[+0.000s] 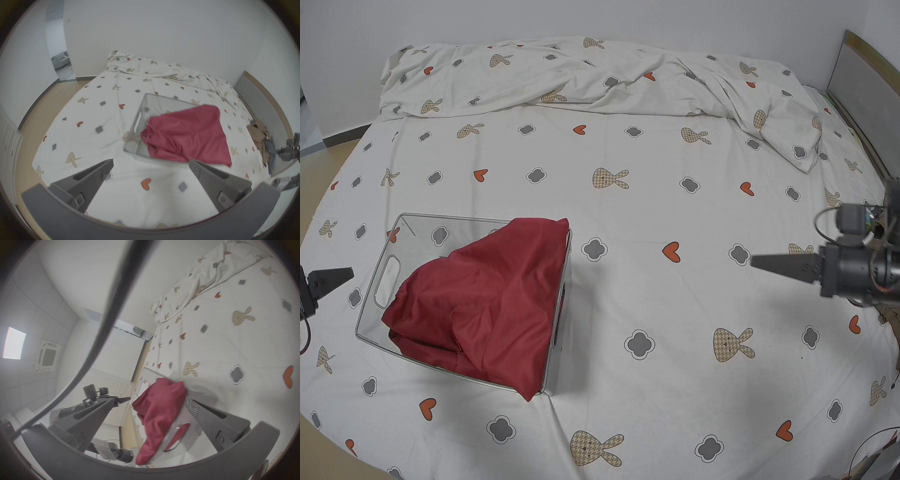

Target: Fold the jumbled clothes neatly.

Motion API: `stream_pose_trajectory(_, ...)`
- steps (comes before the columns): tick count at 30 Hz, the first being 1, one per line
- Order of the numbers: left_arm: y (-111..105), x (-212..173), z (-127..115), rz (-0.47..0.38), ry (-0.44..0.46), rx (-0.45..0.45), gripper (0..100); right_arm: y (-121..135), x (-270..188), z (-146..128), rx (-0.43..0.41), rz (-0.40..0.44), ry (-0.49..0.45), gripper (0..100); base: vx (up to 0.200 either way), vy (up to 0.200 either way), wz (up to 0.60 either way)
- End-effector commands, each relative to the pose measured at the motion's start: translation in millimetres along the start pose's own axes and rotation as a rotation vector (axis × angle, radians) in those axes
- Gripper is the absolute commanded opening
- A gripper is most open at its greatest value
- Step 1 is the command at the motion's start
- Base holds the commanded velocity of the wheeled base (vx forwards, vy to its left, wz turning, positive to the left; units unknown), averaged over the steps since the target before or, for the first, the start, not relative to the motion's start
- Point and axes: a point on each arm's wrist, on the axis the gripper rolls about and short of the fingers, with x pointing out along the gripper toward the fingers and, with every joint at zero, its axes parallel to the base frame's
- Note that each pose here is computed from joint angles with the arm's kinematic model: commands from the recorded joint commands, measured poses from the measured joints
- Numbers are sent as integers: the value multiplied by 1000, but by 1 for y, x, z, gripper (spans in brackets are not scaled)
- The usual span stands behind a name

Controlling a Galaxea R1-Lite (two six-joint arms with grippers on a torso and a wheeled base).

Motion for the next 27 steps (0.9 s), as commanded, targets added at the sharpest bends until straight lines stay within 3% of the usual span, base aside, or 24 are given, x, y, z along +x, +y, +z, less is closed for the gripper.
stream_pose_trajectory(1, -17, -30, -30, 193, -18, 181, 100, 10, -97, -69, -129, -166, -117, 100, 0, 0, 0)
stream_pose_trajectory(4, -19, -37, -58, 151, 20, 211, 100, 29, -126, -110, -114, -126, -37, 100, 0, 0, 0)
stream_pose_trajectory(10, -19, -53, -107, 24, 96, 266, 100, 33, -148, -172, -140, 4, 62, 100, 0, 0, 0)
stream_pose_trajectory(17, -18, -70, -122, -38, 84, 331, 100, 23, -155, -218, -163, -5, 9, 100, 0, 0, 0)
stream_pose_trajectory(18, -17, -73, -128, -39, 88, 363, 100, 24, -158, -225, -171, -45, -57, 100, 0, 0, 0)
stream_pose_trajectory(19, -17, -73, -128, -39, 88, 363, 100, 24, -158, -225, -171, -45, -57, 100, 0, 0, 0)
stream_pose_trajectory(20, -16, -77, -133, -37, 88, 370, 100, 27, -161, -229, -185, -120, -145, 100, 0, 0, 0)
stream_pose_trajectory(22, -16, -78, -134, -37, 88, 370, 100, 28, -161, -230, -186, -152, -169, 100, 0, 0, 0)
stream_pose_trajectory(23, -15, -82, -137, -34, 84, 369, 100, 29, -160, -233, -188, -244, -225, 100, 0, 0, 0)
stream_pose_trajectory(27, -14, -89, -143, -36, 54, 373, 100, 32, -162, -239, -229, -366, -319, 100, 0, 0, 0)
